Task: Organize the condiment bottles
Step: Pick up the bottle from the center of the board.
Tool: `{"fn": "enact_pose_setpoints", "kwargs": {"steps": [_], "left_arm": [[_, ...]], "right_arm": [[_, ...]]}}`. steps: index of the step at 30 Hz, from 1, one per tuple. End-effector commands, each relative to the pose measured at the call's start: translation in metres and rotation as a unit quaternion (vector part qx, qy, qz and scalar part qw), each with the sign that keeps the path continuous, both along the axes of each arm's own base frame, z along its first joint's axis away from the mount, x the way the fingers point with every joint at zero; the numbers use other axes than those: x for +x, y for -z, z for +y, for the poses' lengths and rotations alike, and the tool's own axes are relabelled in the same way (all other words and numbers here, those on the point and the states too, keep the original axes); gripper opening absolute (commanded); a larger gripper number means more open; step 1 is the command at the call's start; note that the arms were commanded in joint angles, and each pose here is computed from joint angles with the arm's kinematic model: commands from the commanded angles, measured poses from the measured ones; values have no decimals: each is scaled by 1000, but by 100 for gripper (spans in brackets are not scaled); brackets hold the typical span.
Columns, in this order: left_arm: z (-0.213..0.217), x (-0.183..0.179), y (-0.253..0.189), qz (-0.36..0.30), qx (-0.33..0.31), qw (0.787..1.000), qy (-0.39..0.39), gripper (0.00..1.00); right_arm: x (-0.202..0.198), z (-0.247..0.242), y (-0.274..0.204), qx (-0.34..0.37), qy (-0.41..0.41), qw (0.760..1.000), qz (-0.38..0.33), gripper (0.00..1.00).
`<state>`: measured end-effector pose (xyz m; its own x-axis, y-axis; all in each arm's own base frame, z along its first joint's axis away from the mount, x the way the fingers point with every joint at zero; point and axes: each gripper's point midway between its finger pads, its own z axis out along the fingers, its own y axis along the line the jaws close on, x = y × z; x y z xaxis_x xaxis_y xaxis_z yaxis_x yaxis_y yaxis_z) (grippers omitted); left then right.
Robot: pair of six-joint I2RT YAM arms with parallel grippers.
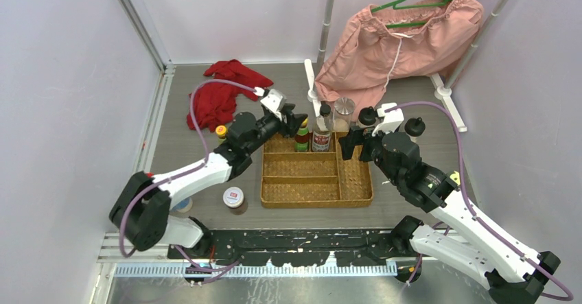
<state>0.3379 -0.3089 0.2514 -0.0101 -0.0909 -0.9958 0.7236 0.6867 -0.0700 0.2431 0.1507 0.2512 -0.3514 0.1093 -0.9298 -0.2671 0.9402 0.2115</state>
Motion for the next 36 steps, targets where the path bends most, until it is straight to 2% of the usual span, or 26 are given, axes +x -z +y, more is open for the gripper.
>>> {"fn": "enact_pose_setpoints", "kwargs": {"steps": [1, 4, 7, 10, 13, 18, 23, 30, 36], "left_arm": [[13, -14, -62, -22, -1, 1000, -11, 52], [43, -16, -67, 12, 22, 997, -79, 53], [84, -19, -60, 58, 48, 983, -166, 58], [124, -18, -37, 106, 89, 955, -262, 62], [156, -19, -10, 132, 123, 923, -340, 58], [189, -22, 22, 142, 120, 887, -423, 58], [195, -20, 41, 122, 104, 884, -439, 58], [208, -20, 43, 81, 64, 878, -467, 57], [206, -16, 50, 81, 69, 879, -464, 57]], "right_arm": [[4, 2, -12, 21, 6, 1000, -16, 100], [4, 2, -14, 30, 9, 999, -17, 100], [3, 5, -17, 45, 5, 999, -18, 100], [1, 7, -20, 58, 0, 998, -17, 100], [-1, 10, -21, 62, -6, 998, -12, 100], [-1, 13, -14, 49, -7, 999, 16, 100], [-5, 15, -11, 53, -14, 998, 28, 100], [-9, 10, -7, 40, -14, 999, 34, 100], [-8, 11, -1, 26, -15, 999, 41, 100]]}}
